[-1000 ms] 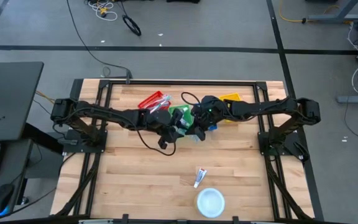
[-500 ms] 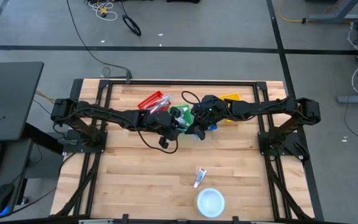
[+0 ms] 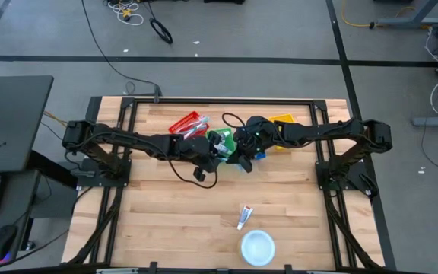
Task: Pick & Place Travel size toiletries
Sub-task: Put the blue toothbrush into the red bin
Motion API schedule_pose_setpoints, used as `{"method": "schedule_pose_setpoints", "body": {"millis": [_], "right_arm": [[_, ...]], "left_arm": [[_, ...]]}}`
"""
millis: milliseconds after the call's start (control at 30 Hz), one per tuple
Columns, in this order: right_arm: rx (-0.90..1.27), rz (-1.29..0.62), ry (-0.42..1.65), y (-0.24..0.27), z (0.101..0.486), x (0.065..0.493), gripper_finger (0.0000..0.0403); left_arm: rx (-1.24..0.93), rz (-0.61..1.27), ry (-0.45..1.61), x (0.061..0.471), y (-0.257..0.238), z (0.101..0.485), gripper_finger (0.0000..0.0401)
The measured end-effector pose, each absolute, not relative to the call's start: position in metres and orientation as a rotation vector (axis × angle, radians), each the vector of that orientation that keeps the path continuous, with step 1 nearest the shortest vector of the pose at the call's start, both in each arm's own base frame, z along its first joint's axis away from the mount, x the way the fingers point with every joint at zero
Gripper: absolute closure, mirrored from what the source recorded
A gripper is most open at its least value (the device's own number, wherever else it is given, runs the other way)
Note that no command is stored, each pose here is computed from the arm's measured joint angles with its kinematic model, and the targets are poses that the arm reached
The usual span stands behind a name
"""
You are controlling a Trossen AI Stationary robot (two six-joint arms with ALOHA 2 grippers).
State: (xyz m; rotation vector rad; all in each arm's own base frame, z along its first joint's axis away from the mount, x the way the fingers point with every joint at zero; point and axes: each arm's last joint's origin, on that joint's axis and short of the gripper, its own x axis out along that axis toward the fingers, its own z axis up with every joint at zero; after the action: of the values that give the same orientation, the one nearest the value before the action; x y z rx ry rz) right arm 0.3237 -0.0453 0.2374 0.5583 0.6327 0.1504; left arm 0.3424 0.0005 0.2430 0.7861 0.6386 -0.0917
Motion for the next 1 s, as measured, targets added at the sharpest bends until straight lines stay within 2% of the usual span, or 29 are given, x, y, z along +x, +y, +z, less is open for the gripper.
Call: {"method": "schedule_pose_setpoints", "body": {"millis": [200, 767, 1000], "right_arm": [[0.387, 0.069, 0.606, -0.0487, 0.2368, 0.3245, 0.0358], [0.362, 0.095, 0.594, -0.0485, 0.2375, 0.3249, 0.0358], [0.287, 0.09, 0.583, -0.0493, 0.2379, 0.3254, 0.0358]], "left_arm": [[0.788, -0.059, 0.665, 0.3415, 0.0023, 0.2421, 0.0372], [0.703, -0.048, 0.671, 0.3409, 0.0025, 0.2413, 0.0374], [0.67, -0.021, 0.677, 0.3407, 0.0031, 0.2409, 0.0372]]}}
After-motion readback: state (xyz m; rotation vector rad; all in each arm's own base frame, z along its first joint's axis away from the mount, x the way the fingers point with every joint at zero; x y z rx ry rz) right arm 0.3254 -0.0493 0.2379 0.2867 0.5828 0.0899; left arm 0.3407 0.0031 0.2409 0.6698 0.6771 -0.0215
